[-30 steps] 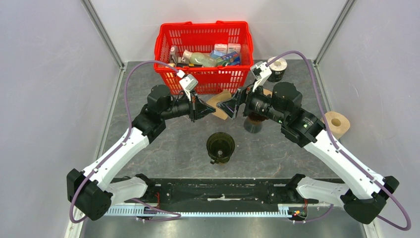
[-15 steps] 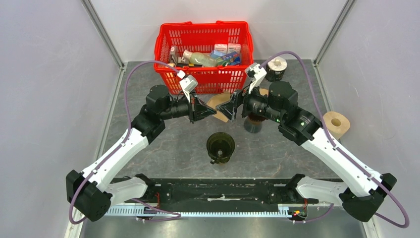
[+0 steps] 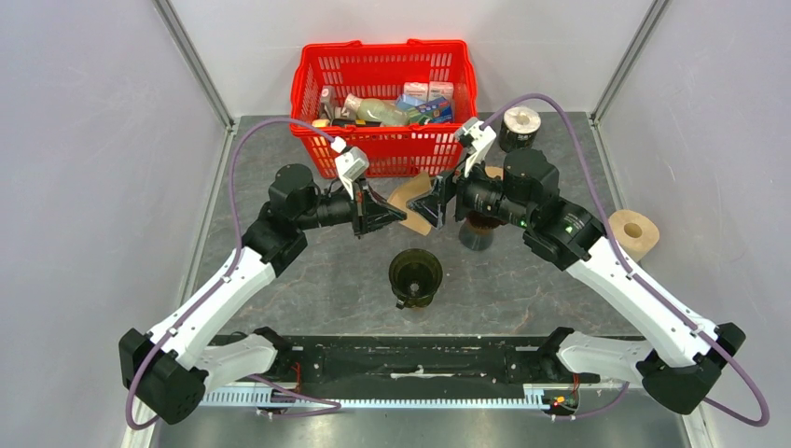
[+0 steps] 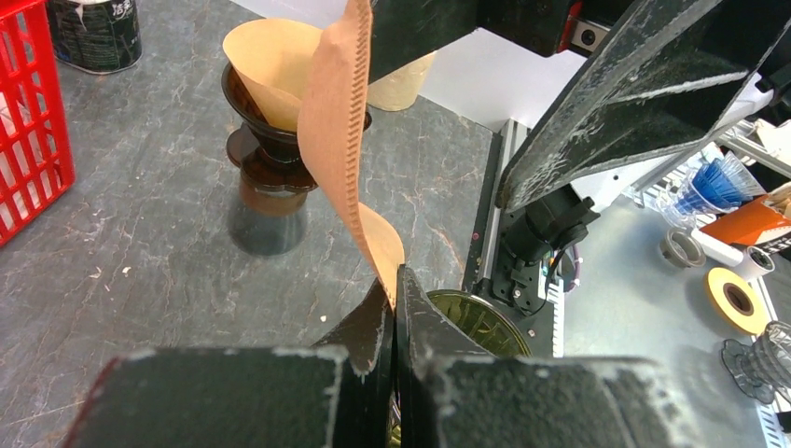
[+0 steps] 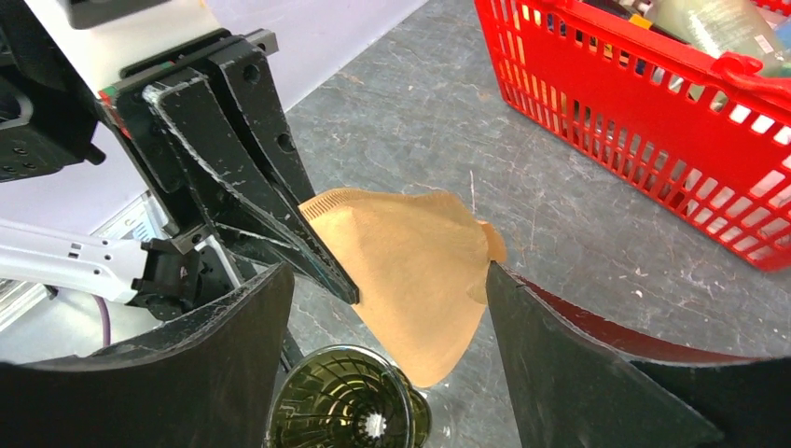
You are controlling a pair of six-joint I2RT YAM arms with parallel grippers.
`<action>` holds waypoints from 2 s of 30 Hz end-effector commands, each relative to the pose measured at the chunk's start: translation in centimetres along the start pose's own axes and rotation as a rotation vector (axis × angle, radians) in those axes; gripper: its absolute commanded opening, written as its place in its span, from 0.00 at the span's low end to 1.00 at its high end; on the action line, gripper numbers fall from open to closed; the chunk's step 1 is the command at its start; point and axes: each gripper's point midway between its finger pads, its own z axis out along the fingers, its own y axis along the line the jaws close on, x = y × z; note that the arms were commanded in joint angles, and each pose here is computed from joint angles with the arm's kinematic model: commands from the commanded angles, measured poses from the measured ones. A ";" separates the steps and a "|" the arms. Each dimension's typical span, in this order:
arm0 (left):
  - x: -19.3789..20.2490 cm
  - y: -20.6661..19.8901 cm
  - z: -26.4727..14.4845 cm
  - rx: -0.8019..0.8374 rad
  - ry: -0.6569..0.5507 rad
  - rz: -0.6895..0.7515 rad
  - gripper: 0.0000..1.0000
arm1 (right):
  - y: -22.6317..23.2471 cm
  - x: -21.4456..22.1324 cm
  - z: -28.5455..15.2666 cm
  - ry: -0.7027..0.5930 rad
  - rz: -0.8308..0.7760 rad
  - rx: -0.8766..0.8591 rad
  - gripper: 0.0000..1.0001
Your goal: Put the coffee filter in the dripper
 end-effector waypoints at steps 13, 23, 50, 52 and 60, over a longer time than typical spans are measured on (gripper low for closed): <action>-1.5 -1.1 -0.5 0.037 -0.051 0.099 0.02 | 3.0 -2.7 -0.8 -0.039 -0.006 -0.131 0.78; -1.9 -1.7 -0.7 0.058 -0.071 0.118 0.02 | 4.9 -4.7 0.1 -0.130 0.120 -0.231 0.75; -2.1 -1.0 -0.7 0.016 -0.085 0.112 0.02 | -2.1 -0.8 -0.7 -0.052 0.142 0.163 0.82; -2.2 -0.9 -0.7 0.006 -0.086 0.106 0.02 | -1.5 -0.9 -0.2 -0.042 0.145 0.121 0.82; -2.1 -0.6 -0.6 -0.008 -0.085 0.098 0.02 | 0.9 -1.4 -0.3 -0.045 0.135 -0.007 0.82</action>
